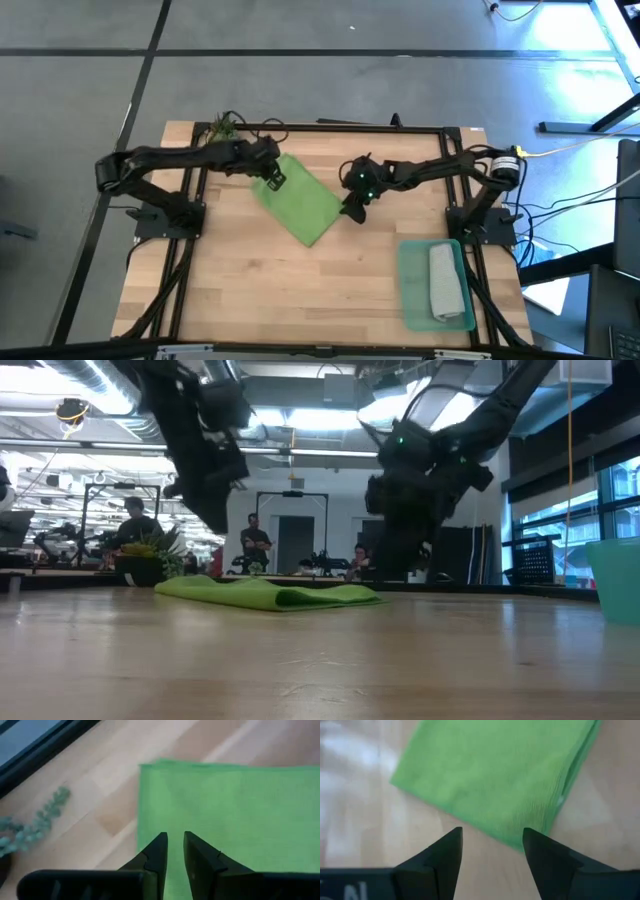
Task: Roll microfiber towels into tight, uniform cylinder then place into a basket
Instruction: Fold the green microfiber towel
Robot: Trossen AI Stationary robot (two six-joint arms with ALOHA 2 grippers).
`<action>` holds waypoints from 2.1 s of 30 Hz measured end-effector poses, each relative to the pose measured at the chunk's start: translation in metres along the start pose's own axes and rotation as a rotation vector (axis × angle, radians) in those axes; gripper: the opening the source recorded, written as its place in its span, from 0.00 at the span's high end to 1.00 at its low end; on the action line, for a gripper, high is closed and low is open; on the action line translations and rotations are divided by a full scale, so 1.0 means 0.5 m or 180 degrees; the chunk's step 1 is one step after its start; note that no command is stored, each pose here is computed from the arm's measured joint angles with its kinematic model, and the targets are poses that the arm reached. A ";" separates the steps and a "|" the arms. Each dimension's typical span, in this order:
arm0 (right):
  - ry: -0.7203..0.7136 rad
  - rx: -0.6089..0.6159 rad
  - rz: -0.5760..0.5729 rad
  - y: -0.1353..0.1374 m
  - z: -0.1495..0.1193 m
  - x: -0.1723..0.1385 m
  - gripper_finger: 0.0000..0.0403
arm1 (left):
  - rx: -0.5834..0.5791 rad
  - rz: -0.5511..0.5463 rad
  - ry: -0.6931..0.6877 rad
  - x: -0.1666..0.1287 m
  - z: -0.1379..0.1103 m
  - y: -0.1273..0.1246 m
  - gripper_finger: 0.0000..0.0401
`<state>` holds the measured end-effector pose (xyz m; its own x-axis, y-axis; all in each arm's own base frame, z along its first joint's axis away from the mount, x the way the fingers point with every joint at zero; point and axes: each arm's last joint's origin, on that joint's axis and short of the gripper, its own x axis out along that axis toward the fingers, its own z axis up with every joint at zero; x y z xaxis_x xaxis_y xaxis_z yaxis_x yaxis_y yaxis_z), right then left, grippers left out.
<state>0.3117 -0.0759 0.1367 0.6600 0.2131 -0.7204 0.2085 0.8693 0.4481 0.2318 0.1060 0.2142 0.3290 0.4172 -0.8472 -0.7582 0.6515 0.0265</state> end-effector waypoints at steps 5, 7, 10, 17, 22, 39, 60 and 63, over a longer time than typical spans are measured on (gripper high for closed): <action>-0.0385 -0.0161 -0.0145 0.018 0.027 -0.039 0.48 | 0.0001 -0.0123 0.0172 -0.007 -0.049 -0.026 0.86; -0.0548 -0.0236 -0.0300 0.020 0.037 -0.046 0.48 | -0.0068 -0.0163 0.0264 0.003 -0.076 -0.035 0.86; -0.0632 -0.0291 -0.0456 0.014 0.040 -0.044 0.48 | -0.0221 -0.0175 0.0233 0.031 -0.111 -0.046 0.86; -0.0429 -0.0415 -0.0711 -0.011 0.022 -0.005 0.48 | -0.0331 -0.0159 0.0121 0.072 -0.157 -0.054 0.86; -0.0249 -0.0519 -0.0739 -0.027 0.006 0.024 0.48 | -0.0289 -0.0081 0.0225 0.092 -0.172 -0.052 0.86; 0.0095 -0.0603 -0.0465 0.007 -0.022 0.048 0.48 | 0.0142 -0.0043 -0.0168 0.137 -0.124 -0.021 0.86; -0.0518 -0.0872 -0.0629 0.010 0.038 0.018 0.48 | 0.0758 -0.0664 -0.0441 0.055 -0.102 -0.100 0.86; -0.0427 -0.0782 -0.0672 -0.006 0.031 0.029 0.48 | 0.0703 -0.0610 -0.0262 0.079 -0.124 -0.107 0.86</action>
<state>0.3317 -0.0822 0.1333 0.7132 -0.0292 -0.7004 0.1814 0.9728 0.1441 0.2504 0.0481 0.1466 0.5056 0.3174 -0.8023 -0.5401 0.8416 -0.0074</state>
